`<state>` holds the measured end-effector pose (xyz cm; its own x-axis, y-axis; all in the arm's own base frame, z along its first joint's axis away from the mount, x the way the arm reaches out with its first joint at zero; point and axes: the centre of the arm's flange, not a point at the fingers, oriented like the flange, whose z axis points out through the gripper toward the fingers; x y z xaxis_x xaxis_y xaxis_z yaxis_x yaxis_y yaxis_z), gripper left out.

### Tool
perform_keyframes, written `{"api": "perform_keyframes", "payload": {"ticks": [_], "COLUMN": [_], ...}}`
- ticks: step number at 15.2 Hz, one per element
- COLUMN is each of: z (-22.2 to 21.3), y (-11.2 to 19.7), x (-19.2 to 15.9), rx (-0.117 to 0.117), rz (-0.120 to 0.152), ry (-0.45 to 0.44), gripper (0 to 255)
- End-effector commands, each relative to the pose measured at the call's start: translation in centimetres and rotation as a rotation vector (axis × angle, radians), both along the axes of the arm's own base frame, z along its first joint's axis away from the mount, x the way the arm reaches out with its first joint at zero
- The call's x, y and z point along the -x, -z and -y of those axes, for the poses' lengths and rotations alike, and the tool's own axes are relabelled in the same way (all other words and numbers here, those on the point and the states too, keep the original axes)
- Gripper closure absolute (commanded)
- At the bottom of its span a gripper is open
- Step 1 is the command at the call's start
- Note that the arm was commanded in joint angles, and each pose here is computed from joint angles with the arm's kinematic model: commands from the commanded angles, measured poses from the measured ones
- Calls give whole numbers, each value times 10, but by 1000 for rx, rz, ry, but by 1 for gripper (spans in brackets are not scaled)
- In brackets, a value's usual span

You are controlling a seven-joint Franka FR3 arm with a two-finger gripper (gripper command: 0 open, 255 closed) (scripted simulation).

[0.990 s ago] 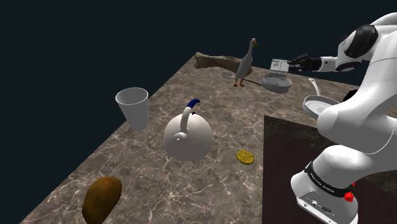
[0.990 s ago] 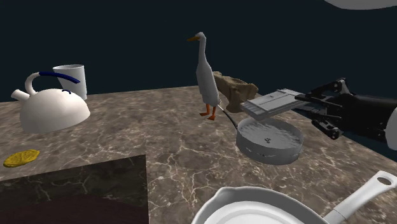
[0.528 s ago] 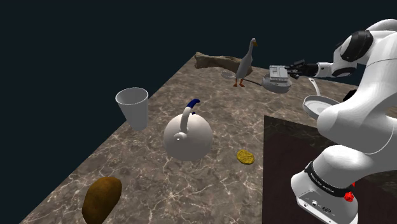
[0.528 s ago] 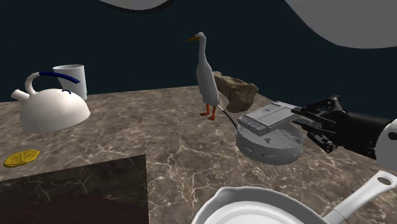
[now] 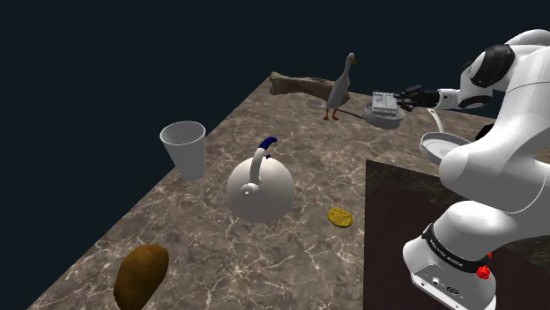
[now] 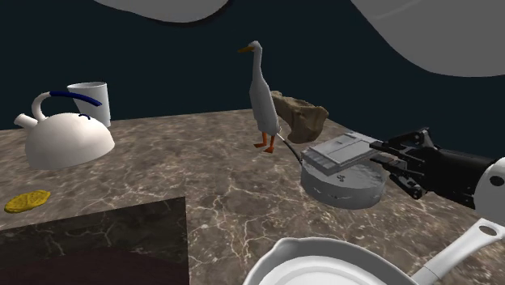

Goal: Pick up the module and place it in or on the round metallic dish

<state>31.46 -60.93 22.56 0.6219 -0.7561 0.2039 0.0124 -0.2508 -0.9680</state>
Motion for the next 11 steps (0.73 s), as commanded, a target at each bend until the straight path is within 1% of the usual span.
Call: {"api": "perform_keyframes", "payload": {"ticks": [1, 6, 10, 11], "z": [0, 0, 30, 30], "y": [1, 1, -6, -6], "x": [0, 0, 39, 39], "rx": [-1, -1, -1, -1], "rz": [-2, -2, -2, -2], "ry": [0, 0, 0, 0], "gripper": [0, 0, 0, 0]}}
